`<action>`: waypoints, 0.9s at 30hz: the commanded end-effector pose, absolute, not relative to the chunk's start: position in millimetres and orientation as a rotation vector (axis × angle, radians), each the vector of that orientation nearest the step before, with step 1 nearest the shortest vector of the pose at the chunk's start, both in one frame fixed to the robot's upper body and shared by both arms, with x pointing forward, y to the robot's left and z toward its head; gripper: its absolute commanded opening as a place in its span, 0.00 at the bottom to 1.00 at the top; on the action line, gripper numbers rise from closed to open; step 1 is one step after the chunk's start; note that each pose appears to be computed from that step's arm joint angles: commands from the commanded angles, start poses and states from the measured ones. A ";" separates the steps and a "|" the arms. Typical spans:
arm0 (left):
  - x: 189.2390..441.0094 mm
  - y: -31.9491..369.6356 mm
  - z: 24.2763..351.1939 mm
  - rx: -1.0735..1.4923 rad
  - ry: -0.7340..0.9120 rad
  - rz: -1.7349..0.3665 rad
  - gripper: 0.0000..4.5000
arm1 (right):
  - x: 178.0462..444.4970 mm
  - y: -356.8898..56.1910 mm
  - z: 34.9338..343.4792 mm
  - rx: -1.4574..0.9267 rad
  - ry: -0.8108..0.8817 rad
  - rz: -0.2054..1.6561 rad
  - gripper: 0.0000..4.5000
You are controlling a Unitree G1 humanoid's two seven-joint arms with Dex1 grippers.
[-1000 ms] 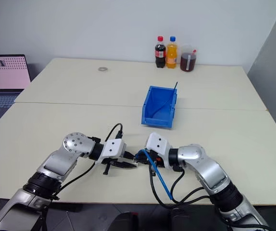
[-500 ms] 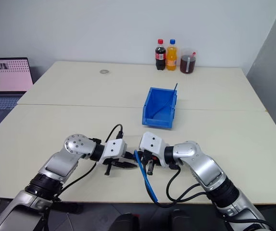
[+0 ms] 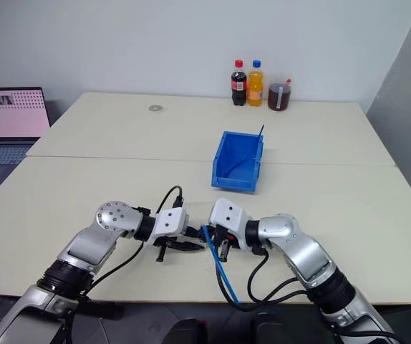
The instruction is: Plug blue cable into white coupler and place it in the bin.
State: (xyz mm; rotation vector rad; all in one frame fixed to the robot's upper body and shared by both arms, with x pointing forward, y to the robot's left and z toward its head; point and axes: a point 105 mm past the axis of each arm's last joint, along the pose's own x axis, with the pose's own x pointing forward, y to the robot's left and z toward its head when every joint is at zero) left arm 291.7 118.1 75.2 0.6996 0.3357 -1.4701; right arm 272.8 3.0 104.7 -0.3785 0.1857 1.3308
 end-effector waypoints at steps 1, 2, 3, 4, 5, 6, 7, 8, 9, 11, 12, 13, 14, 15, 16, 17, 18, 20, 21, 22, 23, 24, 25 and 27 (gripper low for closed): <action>285.6 114.0 62.4 0.698 0.376 -1.484 0.17 | 271.5 2.0 87.8 -0.381 0.262 1.318 0.02; 285.5 114.0 62.4 0.697 0.376 -1.483 0.17 | 270.4 1.9 87.0 -0.387 0.268 1.324 0.02; 285.5 114.0 62.4 0.697 0.376 -1.482 0.17 | 269.6 1.9 86.5 -0.390 0.271 1.328 0.02; 285.7 113.9 62.5 0.697 0.376 -1.480 0.17 | 268.3 1.8 85.7 -0.390 0.278 1.333 0.02; 286.0 113.9 62.5 0.697 0.376 -1.479 0.17 | 267.1 1.6 84.9 -0.393 0.284 1.339 0.02; 286.0 114.0 62.6 0.696 0.375 -1.477 0.17 | 266.9 1.0 84.3 -0.396 0.285 1.336 0.02; 286.0 114.1 62.6 0.696 0.375 -1.476 0.17 | 267.2 0.1 83.7 -0.398 0.286 1.331 0.02; 286.0 114.2 62.6 0.695 0.375 -1.474 0.17 | 267.9 -1.0 83.2 -0.400 0.285 1.324 0.02; 286.1 114.3 62.6 0.694 0.376 -1.473 0.17 | 269.2 -2.6 82.8 -0.398 0.284 1.310 0.02; 286.1 114.4 62.6 0.693 0.377 -1.472 0.17 | 270.7 -4.7 82.2 -0.398 0.285 1.294 0.02; 286.2 114.7 62.5 0.692 0.378 -1.470 0.17 | 272.3 -6.8 81.6 -0.399 0.287 1.277 0.02; 286.3 115.0 62.5 0.691 0.379 -1.469 0.17 | 273.2 -8.6 81.0 -0.398 0.290 1.265 0.02; 286.3 115.2 62.5 0.691 0.380 -1.468 0.17 | 273.8 -9.7 80.7 -0.397 0.291 1.257 0.02; 286.4 115.3 62.5 0.691 0.381 -1.467 0.17 | 275.4 -10.9 81.0 -0.391 0.290 1.240 0.02; 286.5 115.3 62.5 0.690 0.381 -1.467 0.17 | 276.5 -11.8 81.1 -0.384 0.291 1.228 0.02; 286.8 115.3 62.5 0.690 0.381 -1.466 0.17 | 277.7 -13.1 80.8 -0.384 0.292 1.217 0.02; 287.0 115.3 62.5 0.689 0.381 -1.465 0.17 | 278.4 -14.0 80.5 -0.384 0.294 1.211 0.02; 287.2 115.2 62.4 0.689 0.381 -1.464 0.17 | 278.9 -15.1 79.9 -0.386 0.298 1.205 0.02; 287.4 115.2 62.2 0.688 0.382 -1.464 0.17 | 278.5 -17.5 76.0 -0.379 0.325 1.192 0.02; 287.7 115.1 62.0 0.688 0.382 -1.463 0.17 | 278.2 -19.5 72.6 -0.376 0.348 1.179 0.02; 288.1 115.0 61.8 0.688 0.382 -1.462 0.17 | 277.6 -21.1 69.5 -0.377 0.367 1.170 0.02; 288.6 114.9 61.6 0.688 0.382 -1.460 0.17 | 276.7 -22.1 67.0 -0.377 0.384 1.163 0.02; 288.9 114.9 61.5 0.687 0.383 -1.460 0.17 | 276.2 -22.3 66.0 -0.377 0.391 1.160 0.02; 289.6 115.3 61.1 0.687 0.384 -1.457 0.17 | 276.0 -21.9 65.4 -0.356 0.402 1.143 0.02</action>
